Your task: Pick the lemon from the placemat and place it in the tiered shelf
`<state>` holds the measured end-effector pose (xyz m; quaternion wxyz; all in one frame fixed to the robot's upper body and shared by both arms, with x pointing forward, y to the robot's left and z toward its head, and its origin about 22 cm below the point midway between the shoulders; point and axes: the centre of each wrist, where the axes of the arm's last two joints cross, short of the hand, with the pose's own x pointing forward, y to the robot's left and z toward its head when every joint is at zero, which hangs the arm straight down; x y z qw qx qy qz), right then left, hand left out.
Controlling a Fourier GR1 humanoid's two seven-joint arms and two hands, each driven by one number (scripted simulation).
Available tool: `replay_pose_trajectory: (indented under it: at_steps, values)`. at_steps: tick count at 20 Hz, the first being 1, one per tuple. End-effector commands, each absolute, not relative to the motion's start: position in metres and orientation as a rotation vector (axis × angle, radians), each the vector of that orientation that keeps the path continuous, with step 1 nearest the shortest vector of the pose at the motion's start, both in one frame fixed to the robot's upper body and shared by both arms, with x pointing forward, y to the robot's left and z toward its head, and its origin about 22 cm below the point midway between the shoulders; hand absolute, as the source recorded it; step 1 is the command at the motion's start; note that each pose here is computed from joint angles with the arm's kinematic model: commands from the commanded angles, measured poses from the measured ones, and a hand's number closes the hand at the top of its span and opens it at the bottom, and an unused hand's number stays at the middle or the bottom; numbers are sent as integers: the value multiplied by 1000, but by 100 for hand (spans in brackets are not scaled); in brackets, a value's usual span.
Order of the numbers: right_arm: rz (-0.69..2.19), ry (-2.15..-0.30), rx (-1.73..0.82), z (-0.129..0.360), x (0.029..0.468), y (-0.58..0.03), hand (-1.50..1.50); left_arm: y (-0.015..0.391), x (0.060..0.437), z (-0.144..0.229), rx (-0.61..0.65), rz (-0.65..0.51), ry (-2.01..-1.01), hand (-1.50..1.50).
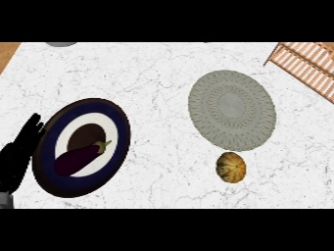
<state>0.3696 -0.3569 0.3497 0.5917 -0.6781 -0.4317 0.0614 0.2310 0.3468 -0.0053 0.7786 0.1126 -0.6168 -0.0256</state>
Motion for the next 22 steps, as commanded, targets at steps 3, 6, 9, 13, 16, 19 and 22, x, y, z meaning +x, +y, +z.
replay_pose_trajectory:
  at_steps: [3,6,9,13,16,19,22]
  values:
    - [69,-1039,-1539,316,390,-370,150,360,240,-2,241,-60,-1327,0]
    - [42,-1011,-1505,322,385,-411,150,339,237,4,245,-33,-1347,0]
    - [-71,-965,-1523,301,388,-426,150,342,239,1,262,-72,-1353,0]
    - [16,-879,-1557,282,393,-433,-150,344,231,2,262,-62,-1353,0]
    - [69,-877,-1563,301,387,-446,-150,345,223,-11,246,-56,-1349,0]
    - [3,-972,-1535,286,399,-437,-150,349,238,-1,246,-55,-1345,0]
    - [-38,-1033,-1528,277,396,-444,-150,358,237,3,260,-53,-1336,0]
